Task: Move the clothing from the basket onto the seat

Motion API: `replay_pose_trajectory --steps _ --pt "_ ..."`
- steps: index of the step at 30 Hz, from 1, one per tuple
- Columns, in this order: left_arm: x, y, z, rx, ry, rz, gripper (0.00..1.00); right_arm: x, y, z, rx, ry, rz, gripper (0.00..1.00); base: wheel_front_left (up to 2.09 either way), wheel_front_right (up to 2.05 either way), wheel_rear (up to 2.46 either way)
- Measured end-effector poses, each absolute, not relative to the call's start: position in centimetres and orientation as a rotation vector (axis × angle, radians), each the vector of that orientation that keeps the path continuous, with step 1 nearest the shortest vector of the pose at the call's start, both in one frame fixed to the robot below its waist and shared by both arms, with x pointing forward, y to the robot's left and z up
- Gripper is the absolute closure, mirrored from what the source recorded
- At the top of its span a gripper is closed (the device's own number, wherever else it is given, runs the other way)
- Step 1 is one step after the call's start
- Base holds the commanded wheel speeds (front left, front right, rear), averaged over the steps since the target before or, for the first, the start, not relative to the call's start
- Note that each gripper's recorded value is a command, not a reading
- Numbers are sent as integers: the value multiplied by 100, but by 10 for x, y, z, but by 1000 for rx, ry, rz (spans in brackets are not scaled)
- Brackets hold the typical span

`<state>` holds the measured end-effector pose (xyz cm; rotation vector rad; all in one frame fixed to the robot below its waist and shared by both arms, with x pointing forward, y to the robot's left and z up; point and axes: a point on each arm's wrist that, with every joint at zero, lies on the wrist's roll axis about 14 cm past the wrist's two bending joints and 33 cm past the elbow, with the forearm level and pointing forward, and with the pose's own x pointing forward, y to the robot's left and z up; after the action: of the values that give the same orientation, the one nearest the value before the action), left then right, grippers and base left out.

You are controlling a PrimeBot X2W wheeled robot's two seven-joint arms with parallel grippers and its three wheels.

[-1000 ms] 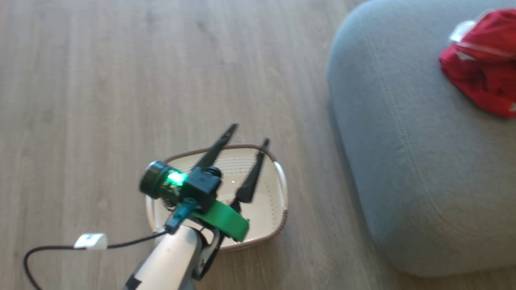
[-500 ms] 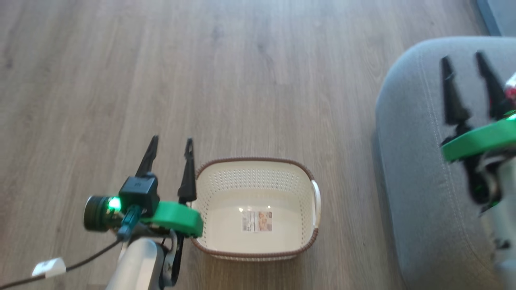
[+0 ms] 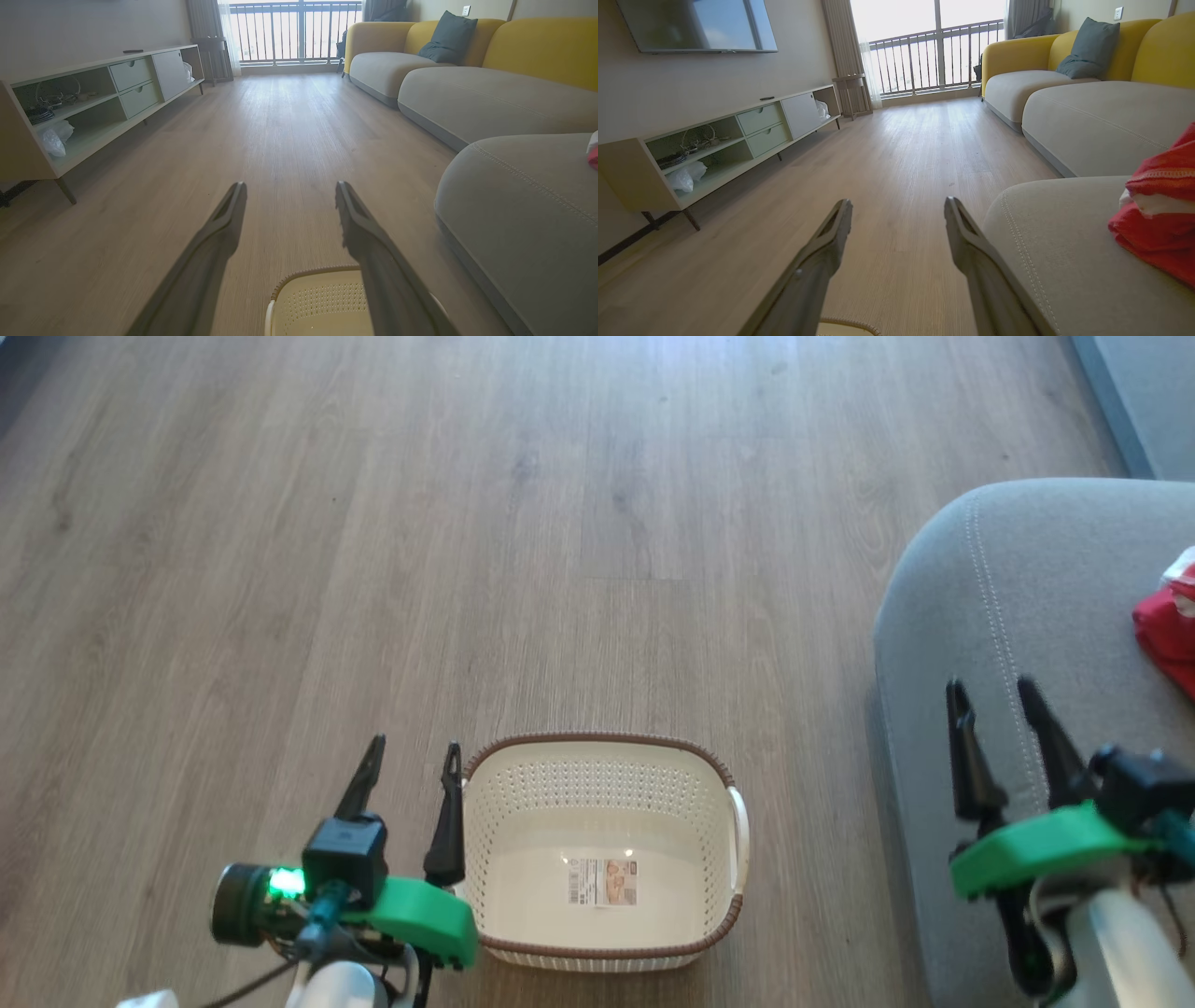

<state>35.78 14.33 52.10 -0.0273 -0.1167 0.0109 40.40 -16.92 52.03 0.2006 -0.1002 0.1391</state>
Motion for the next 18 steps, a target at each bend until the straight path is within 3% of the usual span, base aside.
replay_pose_trajectory --steps 7,18 --pt "357 126 512 5 -94 -41 0 386 -173 491 153 -23 113 0 0 0 0" --pt "357 117 510 2 -86 -69 0 384 -174 490 158 -21 99 0 0 0 0"
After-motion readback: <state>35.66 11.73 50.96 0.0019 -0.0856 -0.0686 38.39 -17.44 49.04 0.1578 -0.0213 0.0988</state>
